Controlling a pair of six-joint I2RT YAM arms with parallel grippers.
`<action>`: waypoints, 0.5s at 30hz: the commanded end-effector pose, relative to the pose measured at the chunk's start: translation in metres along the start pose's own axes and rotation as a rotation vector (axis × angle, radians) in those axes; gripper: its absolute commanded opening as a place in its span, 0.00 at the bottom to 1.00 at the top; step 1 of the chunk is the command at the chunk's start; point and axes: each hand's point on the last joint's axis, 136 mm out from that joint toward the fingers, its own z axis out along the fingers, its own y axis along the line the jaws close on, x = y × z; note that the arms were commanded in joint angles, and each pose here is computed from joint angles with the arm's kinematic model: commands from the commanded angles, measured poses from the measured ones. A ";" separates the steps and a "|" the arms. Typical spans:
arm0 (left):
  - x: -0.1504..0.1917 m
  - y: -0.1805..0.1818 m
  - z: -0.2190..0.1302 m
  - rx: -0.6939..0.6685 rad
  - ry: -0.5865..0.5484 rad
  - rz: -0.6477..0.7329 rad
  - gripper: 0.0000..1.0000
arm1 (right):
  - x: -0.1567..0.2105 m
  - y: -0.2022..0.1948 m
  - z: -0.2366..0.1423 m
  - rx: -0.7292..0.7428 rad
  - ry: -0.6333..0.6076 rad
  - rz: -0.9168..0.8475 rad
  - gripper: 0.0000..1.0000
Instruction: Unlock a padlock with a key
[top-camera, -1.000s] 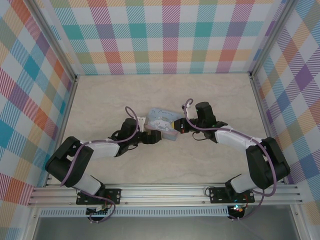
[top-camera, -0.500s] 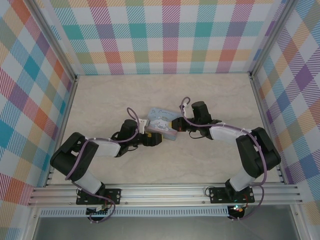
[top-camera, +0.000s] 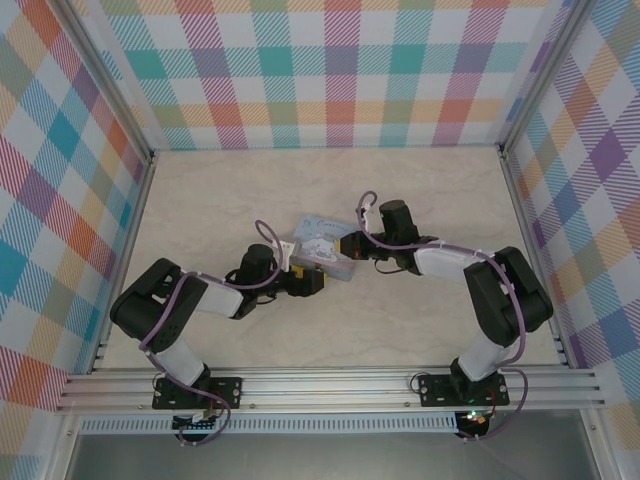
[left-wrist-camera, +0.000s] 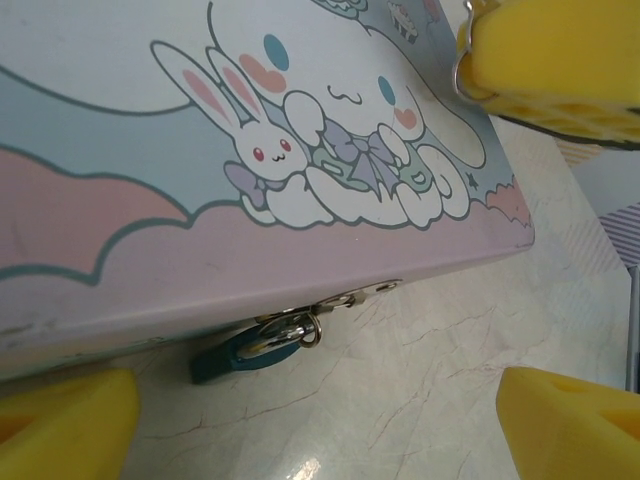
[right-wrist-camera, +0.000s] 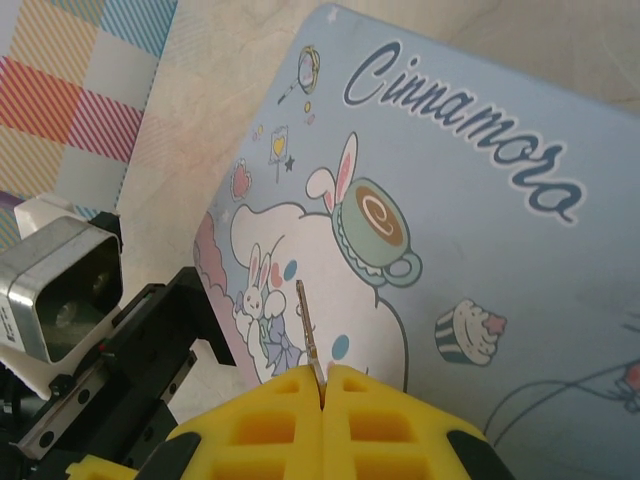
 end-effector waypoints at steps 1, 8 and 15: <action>0.001 -0.004 0.009 0.030 0.018 0.043 0.91 | -0.002 0.001 0.005 0.007 0.009 -0.028 0.01; 0.009 -0.012 0.023 0.079 0.072 0.036 0.89 | 0.005 -0.007 0.008 0.040 0.028 -0.004 0.01; 0.013 -0.014 0.027 0.087 0.089 0.025 0.89 | 0.017 -0.023 0.011 0.098 0.056 0.050 0.01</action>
